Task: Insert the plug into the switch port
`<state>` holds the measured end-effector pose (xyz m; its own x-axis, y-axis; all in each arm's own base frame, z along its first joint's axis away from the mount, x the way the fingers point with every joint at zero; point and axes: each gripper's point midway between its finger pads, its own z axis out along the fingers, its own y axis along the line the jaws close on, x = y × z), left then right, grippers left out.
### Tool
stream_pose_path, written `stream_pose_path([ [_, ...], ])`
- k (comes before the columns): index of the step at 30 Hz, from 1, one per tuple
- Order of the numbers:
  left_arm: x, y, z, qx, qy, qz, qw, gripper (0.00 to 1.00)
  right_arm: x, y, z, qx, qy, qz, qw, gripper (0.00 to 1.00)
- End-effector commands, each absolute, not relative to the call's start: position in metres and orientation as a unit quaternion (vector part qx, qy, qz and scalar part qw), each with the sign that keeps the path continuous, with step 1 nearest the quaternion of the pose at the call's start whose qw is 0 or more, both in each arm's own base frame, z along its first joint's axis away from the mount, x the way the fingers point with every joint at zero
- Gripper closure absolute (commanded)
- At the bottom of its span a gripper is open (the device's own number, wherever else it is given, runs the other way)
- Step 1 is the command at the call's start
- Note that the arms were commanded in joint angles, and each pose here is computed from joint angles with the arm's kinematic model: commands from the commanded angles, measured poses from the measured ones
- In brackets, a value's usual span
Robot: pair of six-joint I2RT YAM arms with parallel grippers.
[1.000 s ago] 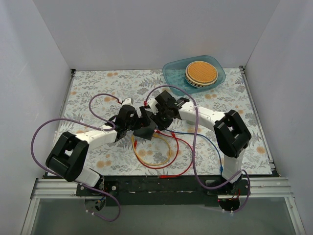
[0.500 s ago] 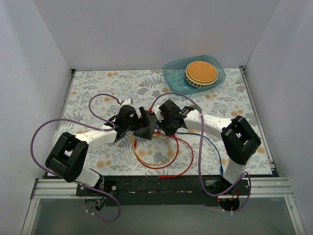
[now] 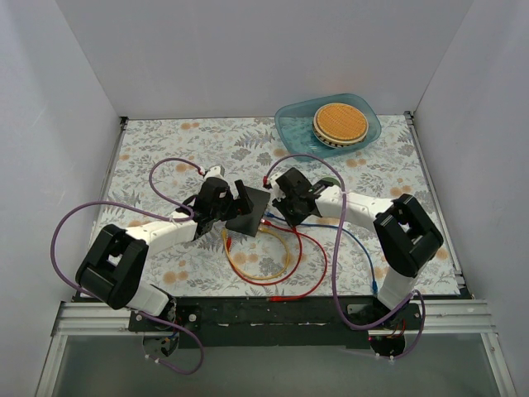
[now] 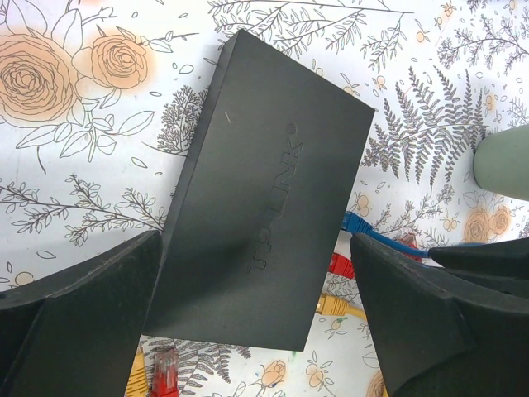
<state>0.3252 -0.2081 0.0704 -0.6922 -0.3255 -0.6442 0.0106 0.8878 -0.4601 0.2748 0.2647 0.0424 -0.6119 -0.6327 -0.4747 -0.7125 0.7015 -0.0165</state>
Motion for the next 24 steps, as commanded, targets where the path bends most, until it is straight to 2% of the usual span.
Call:
stream_pose_path([
  [1, 0.333, -0.209, 0.093, -0.086, 0.880, -0.225, 0.408, 0.02, 0.281, 0.265, 0.054, -0.361, 0.892, 0.092, 0.255, 0.76],
  [14, 0.332, -0.211, 0.091, -0.083, 0.882, -0.228, 0.404, 0.02, 0.270, 0.260, 0.051, -0.345, 0.899, 0.103, 0.248, 0.82],
  [19, 0.332, -0.213, 0.088, -0.081, 0.883, -0.230, 0.402, 0.02, 0.270, 0.256, 0.048, -0.342, 0.902, 0.094, 0.248, 0.79],
  [24, 0.332, -0.214, 0.086, -0.078, 0.885, -0.231, 0.398, 0.02, 0.269, 0.253, 0.039, -0.338, 0.906, 0.085, 0.239, 0.71],
])
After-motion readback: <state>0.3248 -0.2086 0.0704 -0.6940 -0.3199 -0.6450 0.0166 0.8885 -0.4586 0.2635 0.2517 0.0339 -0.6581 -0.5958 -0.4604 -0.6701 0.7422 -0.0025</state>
